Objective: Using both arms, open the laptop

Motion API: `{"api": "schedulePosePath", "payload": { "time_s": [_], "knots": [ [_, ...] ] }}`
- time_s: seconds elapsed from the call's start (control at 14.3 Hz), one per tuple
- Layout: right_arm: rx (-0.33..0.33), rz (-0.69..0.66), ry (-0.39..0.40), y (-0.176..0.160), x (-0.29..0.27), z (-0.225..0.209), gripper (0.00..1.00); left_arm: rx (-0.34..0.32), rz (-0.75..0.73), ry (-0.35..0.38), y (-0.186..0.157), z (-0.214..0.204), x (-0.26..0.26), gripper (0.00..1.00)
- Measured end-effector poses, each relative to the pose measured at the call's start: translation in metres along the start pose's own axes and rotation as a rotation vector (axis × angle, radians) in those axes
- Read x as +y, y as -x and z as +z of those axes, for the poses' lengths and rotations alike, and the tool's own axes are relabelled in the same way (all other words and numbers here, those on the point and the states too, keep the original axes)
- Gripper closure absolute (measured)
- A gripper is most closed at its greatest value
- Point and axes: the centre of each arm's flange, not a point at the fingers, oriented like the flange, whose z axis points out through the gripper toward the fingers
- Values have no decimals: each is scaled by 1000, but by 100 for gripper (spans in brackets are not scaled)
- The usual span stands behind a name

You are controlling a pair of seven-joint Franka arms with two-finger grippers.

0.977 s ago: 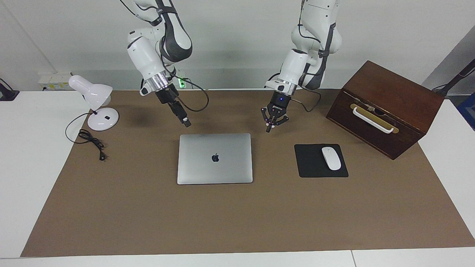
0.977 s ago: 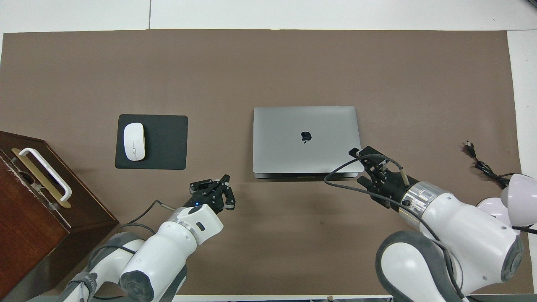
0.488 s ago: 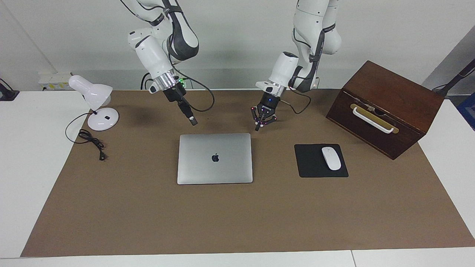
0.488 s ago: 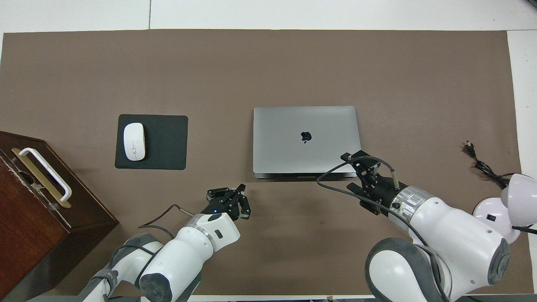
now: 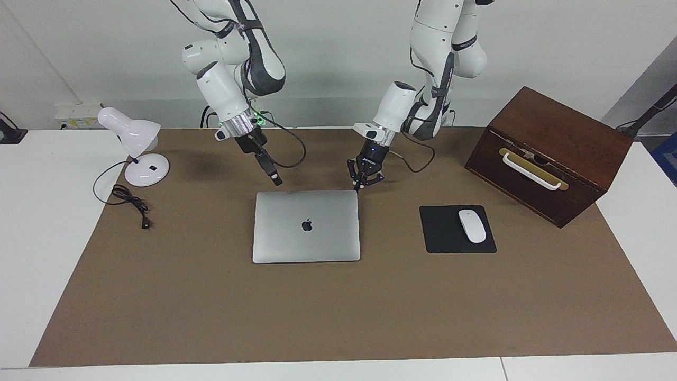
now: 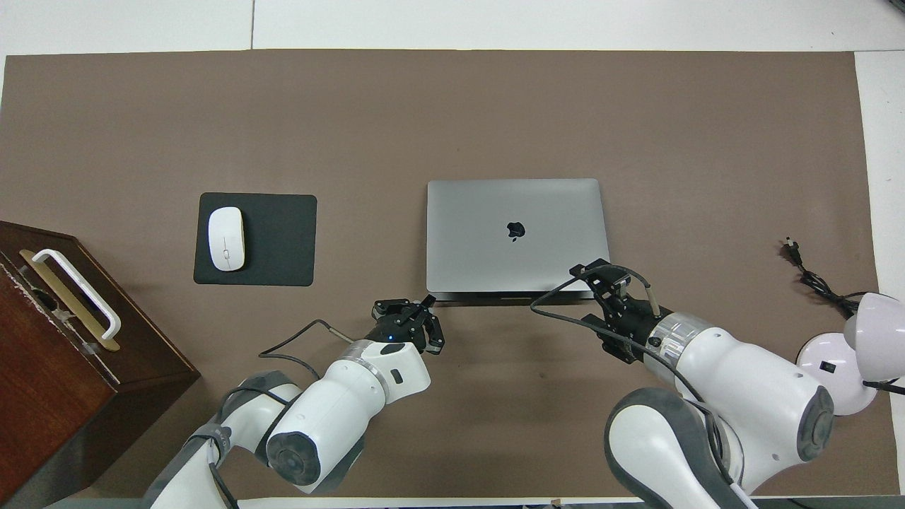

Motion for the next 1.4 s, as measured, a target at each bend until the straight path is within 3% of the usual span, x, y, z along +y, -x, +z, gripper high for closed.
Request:
{"api": "schedulePosePath", "payload": {
  "time_s": [0.63,1.4],
  "knots": [
    [53,11,27,-11,1,30,0,7,76,-9,-10,15,-6,99],
    [50,1,11,-7,-22,46,0,0,127,-21,-13,32,-14,99]
  ]
}}
